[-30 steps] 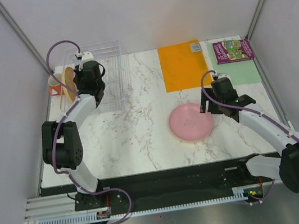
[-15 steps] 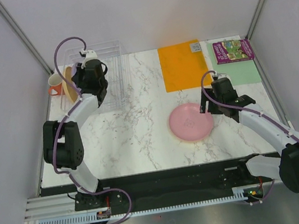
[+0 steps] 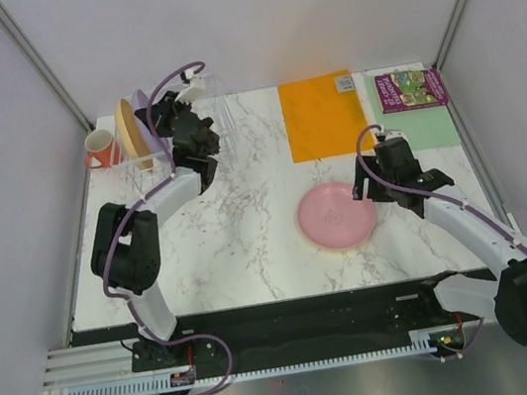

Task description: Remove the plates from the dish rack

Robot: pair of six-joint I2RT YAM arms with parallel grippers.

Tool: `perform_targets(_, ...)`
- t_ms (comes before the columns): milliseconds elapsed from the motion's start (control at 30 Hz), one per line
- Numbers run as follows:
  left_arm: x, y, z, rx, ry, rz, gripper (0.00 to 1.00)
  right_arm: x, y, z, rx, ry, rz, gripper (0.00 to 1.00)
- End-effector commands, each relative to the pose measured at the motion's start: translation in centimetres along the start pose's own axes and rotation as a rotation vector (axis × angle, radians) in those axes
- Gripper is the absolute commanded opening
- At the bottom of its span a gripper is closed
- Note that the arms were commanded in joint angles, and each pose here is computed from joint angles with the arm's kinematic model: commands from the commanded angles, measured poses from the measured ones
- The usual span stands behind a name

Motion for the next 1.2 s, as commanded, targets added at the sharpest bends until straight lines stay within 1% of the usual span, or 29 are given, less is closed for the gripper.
perform_targets(0, 7.0, 1.7, -0.1, -0.031, 0.219, -0.218, 0.02, 0.3, 1.0, -1.4, -0.048, 0.039, -0.002, 0.83)
perform_targets(133, 6.1, 1.2, -0.1, -0.029, 0.205, -0.21, 0.02, 0.1, 0.8, -1.7, -0.055, 0.036, 0.0, 0.84)
perform_targets(233, 4.5, 0.7, 0.0, -0.017, 0.183, -0.177, 0.02, 0.1, 0.7, -1.7, -0.052, 0.034, -0.003, 0.84)
perform_targets(367, 2.9, -0.3, -0.2, 0.001, 0.167, -0.17, 0.02, 0.1, 0.7, -1.5, -0.044, 0.031, -0.007, 0.84)
perform_targets(567, 0.6, -1.9, -0.5, 0.023, 0.128, -0.117, 0.02, 0.2, 0.7, -1.2, -0.037, 0.027, -0.008, 0.84)
perform_targets(733, -1.1, -2.4, -0.2, 0.035, 0.111, -0.073, 0.02, 0.2, 0.6, -1.1, -0.034, 0.031, -0.007, 0.84)
perform_targets(800, -2.3, -2.9, -0.1, 0.037, 0.101, -0.031, 0.02, 0.2, 0.6, -1.1, -0.034, 0.036, -0.008, 0.84)
perform_targets(833, -2.5, -2.9, 0.0, 0.03, 0.109, -0.034, 0.02, 0.2, 0.6, -1.0, -0.032, 0.036, -0.01, 0.84)
perform_targets(1000, -4.4, -3.5, 0.2, 0.03, 0.123, 0.046, 0.02, 0.1, 0.4, -0.8, -0.026, 0.037, -0.013, 0.84)
perform_targets(1167, -4.4, -3.1, 0.5, 0.044, 0.153, 0.075, 0.02, 0.2, 0.4, -0.7, -0.02, 0.039, -0.013, 0.83)
Point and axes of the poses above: each gripper's point midway between its finger pads, its own z axis out along the fingers, its own x axis along the line the jaws close on, y = z × x, the point moved 9 cm from there along -z, back along the fingers, and after that the axes turned 4 degrees about z, right-handed, at the moved point
